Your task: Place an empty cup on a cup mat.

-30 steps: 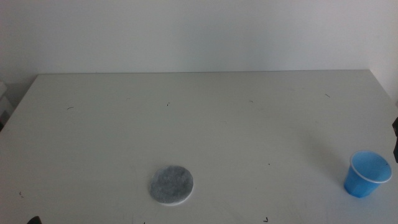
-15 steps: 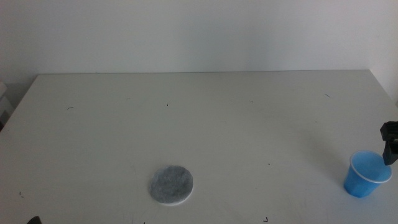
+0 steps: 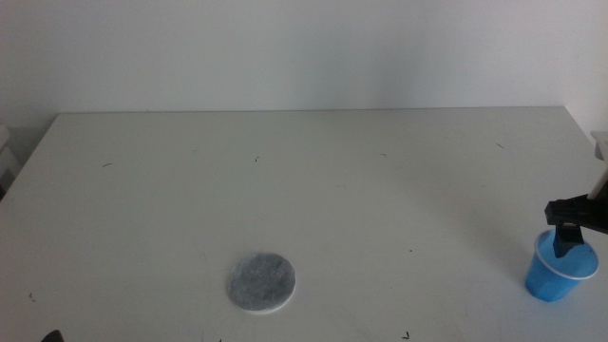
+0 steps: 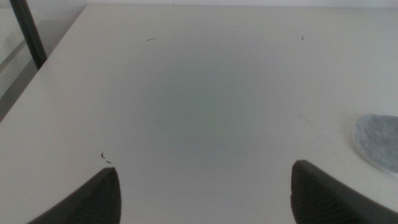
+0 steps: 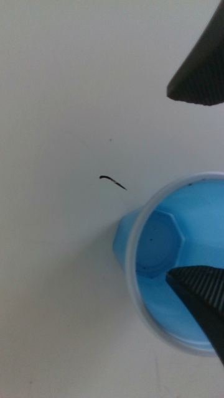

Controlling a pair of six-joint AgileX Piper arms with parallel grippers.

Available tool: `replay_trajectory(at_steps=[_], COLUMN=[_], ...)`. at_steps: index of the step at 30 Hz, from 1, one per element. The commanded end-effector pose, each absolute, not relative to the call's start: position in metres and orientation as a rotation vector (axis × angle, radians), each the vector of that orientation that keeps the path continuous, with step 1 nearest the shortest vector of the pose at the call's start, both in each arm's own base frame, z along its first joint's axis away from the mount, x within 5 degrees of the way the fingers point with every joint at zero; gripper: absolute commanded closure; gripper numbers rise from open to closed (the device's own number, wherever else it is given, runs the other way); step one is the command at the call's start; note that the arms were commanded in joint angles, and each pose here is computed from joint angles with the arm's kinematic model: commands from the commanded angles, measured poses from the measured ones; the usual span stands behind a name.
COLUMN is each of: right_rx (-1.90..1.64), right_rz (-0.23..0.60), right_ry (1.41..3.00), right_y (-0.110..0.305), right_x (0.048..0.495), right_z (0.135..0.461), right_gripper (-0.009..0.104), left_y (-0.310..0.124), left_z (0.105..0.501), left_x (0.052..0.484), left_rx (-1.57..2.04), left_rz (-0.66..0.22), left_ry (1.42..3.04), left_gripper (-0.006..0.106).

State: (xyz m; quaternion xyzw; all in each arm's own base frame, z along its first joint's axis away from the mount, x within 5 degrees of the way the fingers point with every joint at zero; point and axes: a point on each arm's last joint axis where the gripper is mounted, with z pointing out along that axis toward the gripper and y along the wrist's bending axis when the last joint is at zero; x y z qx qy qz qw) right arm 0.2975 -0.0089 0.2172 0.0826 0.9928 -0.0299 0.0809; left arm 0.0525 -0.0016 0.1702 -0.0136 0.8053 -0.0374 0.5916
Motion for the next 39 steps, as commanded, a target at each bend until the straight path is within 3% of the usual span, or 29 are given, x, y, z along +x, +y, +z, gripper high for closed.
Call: replay_trajectory(at_steps=[1,9,17,22,27,34,39], right_rx=[0.238,0.235,0.234,0.233,0.216,0.073,-0.05], right_rz=[-0.104,-0.107,-0.108,-0.11,-0.087,-0.055,0.032], right_ry=[2.899,2.938,2.939,2.922,2.824,2.758,2.685], right_y=[-0.013,-0.013,-0.013,-0.013,0.003,0.068,0.13], right_x=[0.304,0.312,0.312,0.309,0.304,0.304,0.309], right_z=[0.225,0.206,0.205,0.213,0.255,0.31,0.331], right_gripper=[0.032,0.049,0.095,0.096,0.096,0.096,0.096], left_y=[-0.002,-0.002,-0.002,-0.002,-0.002,-0.002,-0.002], left_z=[0.178,0.178,0.178,0.178,0.178,0.178,0.178], left_x=[0.054,0.054,0.054,0.054,0.054,0.054,0.054], left_rx=[-0.038,-0.038,-0.038,-0.038,-0.038,-0.038,-0.038], left_rz=[-0.101,-0.101,-0.101,-0.101,-0.101,-0.101,-0.101], left_ry=[1.794,1.794,1.794,1.794,1.794,1.794,1.794], left_gripper=[-0.005,-0.005,-0.005,-0.005,-0.005,-0.005,-0.005])
